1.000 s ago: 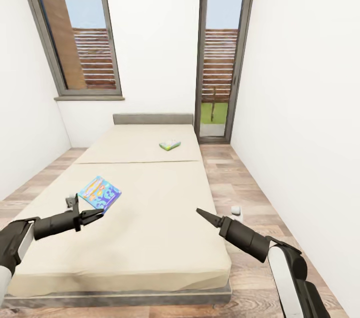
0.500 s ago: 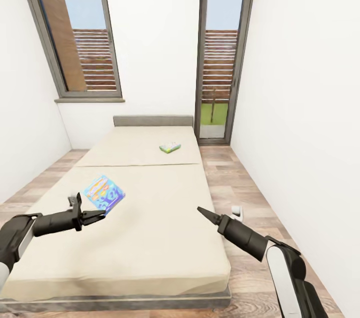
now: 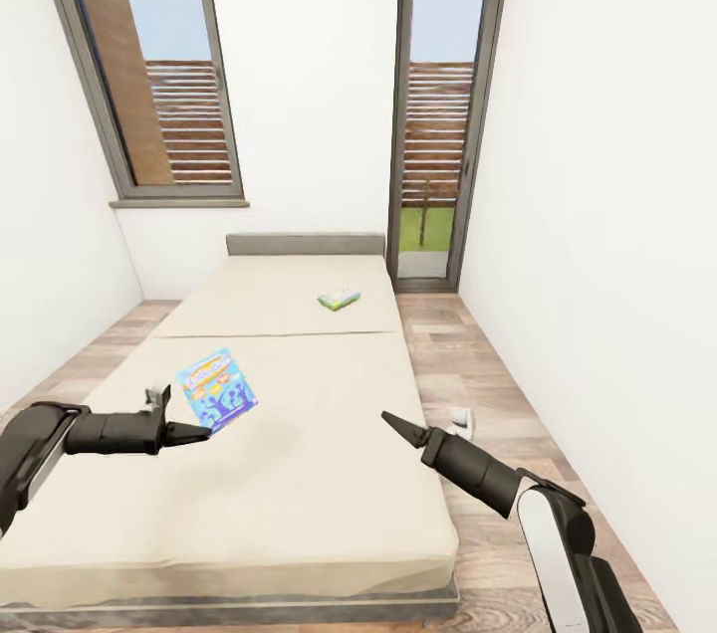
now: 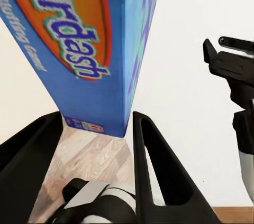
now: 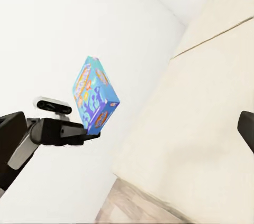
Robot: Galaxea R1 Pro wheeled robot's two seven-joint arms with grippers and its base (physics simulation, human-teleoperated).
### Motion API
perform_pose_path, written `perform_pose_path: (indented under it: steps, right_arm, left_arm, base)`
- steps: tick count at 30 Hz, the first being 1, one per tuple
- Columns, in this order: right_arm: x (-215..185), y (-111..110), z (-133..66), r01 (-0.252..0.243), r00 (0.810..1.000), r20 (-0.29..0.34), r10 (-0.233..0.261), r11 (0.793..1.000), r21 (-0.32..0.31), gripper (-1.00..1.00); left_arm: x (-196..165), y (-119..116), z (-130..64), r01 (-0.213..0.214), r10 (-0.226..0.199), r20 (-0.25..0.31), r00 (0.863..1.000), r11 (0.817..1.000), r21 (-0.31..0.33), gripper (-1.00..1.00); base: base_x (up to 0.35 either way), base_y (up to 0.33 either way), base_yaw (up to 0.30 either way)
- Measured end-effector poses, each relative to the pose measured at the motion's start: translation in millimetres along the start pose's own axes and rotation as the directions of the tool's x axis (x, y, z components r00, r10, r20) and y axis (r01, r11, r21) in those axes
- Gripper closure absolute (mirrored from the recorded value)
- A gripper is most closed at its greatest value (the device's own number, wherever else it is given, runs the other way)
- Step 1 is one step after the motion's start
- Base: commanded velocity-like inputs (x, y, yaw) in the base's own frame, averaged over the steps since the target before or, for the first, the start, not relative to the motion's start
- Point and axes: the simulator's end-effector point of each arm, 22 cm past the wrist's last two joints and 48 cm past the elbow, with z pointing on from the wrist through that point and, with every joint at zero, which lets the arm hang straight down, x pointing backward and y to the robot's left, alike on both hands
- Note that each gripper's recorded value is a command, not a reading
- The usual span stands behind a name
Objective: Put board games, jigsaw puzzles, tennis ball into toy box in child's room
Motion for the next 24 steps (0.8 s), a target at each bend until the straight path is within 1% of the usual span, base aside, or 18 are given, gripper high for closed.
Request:
perform_pose_path:
  steps: [1, 3, 4, 6, 8, 12, 18, 24]
  right_arm:
    - [0.0, 2.4, 1.3, 0.001, 1.0, -0.004, -0.001, 1.0, -0.002, -1.0]
    - [1.3, 8.3, 4.9, 0.006, 1.0, -0.015, -0.006, 1.0, -0.008, -1.0]
    - [1.1, 10.5, 6.0, 0.008, 1.0, -0.018, -0.008, 1.0, -0.01, -1.0]
    - [-0.4, 14.1, 7.3, 0.009, 1.0, -0.022, -0.01, 1.0, -0.011, -1.0]
    - [-2.6, 17.0, 7.9, 0.01, 1.0, -0.023, -0.011, 1.0, -0.011, -1.0]
    - [-7.5, 22.6, 8.8, 0.012, 1.0, -0.024, -0.012, 1.0, -0.011, -1.0]
    - [-8.5, 36.2, 14.6, 0.018, 0.999, -0.042, -0.019, 1.0, -0.023, -1.0]
    - [-15.4, 47.4, 18.2, 0.035, 0.999, -0.037, -0.036, 0.999, -0.031, -1.0]
  left_arm:
    - [-0.1, -3.3, -1.7, -0.023, 0.022, -0.016, 1.0, 1.0, -0.011, 1.0]
    - [-2.0, -16.6, -7.0, -0.101, 0.099, -0.056, 0.994, 0.994, -0.032, 1.0]
    - [-3.2, -22.8, -8.5, -0.127, 0.124, -0.066, 0.99, 0.991, -0.034, 1.0]
    - [-5.6, -32.0, -10.5, -0.154, 0.151, -0.075, 0.986, 0.988, -0.03, 1.0]
    - [-8.0, -37.8, -12.6, -0.164, 0.161, -0.077, 0.984, 0.986, -0.028, 1.0]
    - [-12.3, -45.3, -15.7, -0.169, 0.166, -0.078, 0.983, 0.985, -0.026, 1.0]
    - [-18.1, -54.6, -19.1, -0.167, 0.165, -0.078, 0.983, 0.986, -0.026, 1.0]
    - [-24.1, -62.9, -22.1, -0.166, 0.163, -0.075, 0.984, 0.986, -0.025, 1.0]
  base:
    - [0.0, 0.0, 0.0]
    - [0.0, 0.0, 0.0]
    - [0.0, 0.0, 0.0]
    - [0.0, 0.0, 0.0]
    - [0.0, 0.0, 0.0]
    - [0.0, 0.0, 0.0]
    - [0.0, 0.0, 0.0]
    - [0.0, 0.0, 0.0]
